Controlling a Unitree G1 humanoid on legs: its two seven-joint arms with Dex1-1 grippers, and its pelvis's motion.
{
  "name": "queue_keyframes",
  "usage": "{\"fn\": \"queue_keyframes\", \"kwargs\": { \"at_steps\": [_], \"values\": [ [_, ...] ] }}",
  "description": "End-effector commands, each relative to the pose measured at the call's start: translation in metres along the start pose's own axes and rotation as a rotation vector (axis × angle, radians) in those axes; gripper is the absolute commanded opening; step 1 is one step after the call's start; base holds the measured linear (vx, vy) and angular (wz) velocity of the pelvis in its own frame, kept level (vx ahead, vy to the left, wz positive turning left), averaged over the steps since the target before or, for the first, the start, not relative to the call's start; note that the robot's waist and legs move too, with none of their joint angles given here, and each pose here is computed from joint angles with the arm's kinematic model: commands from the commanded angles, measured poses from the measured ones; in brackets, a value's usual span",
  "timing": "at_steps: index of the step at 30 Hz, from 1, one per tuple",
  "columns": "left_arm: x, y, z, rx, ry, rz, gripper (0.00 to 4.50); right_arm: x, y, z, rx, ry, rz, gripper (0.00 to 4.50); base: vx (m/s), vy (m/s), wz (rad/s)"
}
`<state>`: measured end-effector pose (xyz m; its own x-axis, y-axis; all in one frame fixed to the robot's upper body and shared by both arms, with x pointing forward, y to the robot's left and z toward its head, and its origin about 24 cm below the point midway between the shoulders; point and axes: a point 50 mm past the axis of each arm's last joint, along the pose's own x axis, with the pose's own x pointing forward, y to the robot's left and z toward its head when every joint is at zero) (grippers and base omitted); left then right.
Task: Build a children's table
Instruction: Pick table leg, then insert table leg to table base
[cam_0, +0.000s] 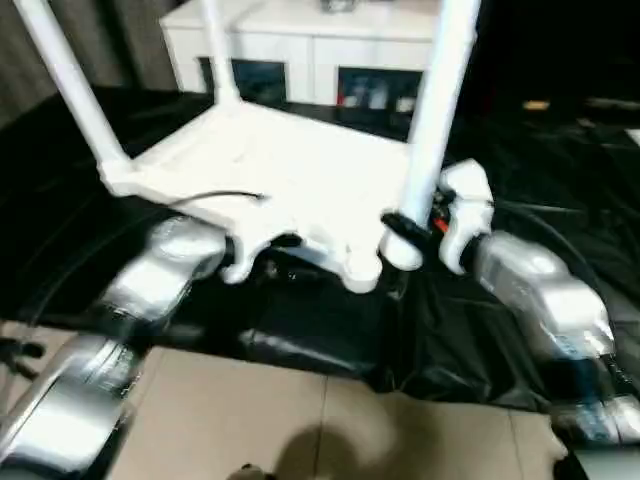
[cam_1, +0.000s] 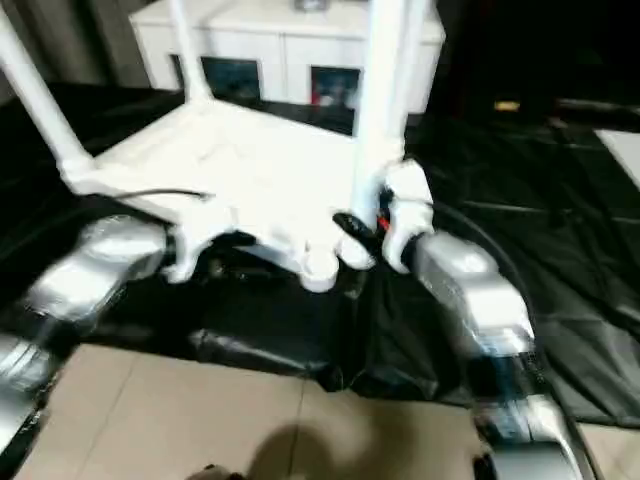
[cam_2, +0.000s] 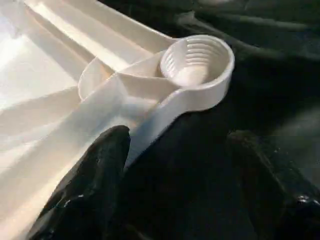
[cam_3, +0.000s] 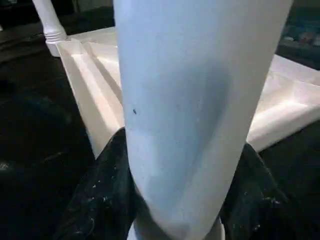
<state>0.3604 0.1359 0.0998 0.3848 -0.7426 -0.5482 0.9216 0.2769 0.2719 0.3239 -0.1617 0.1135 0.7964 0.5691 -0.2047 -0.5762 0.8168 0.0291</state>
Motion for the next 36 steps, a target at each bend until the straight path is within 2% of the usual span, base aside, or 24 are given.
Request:
{"fn": "queue_keyframes", "kwargs": {
  "at_steps": [1, 7, 15, 24, 28, 36],
  "values": [
    [0.007, 0.005, 0.000, 0.060, 0.045, 0.022, 3.48, -0.009, -0.002, 0.010, -0.011, -0.037, -0.021, 1.86, 0.000, 0.000, 0.00],
    [0.019, 0.011, -0.002, 0.135, 0.126, 0.054, 3.48, -0.026, -0.001, 0.010, -0.015, -0.024, -0.037, 1.86, 0.000, 0.000, 0.00],
    [0.030, 0.006, -0.011, 0.155, 0.230, 0.048, 3.48, -0.045, 0.006, 0.013, -0.018, -0.006, -0.039, 1.86, 0.000, 0.000, 0.00],
    [0.037, 0.001, -0.020, 0.173, 0.315, 0.062, 3.48, -0.056, 0.013, 0.021, -0.024, 0.027, -0.018, 1.86, 0.000, 0.000, 0.00],
    [0.040, -0.005, -0.025, 0.174, 0.365, 0.013, 3.48, -0.056, 0.015, 0.022, -0.028, 0.038, 0.000, 1.86, 0.000, 0.000, 0.00],
    [0.041, -0.019, -0.031, 0.021, 0.393, -0.195, 3.48, -0.053, 0.017, 0.024, -0.031, 0.037, 0.026, 1.86, 0.000, 0.000, 0.00]
  ]
}}
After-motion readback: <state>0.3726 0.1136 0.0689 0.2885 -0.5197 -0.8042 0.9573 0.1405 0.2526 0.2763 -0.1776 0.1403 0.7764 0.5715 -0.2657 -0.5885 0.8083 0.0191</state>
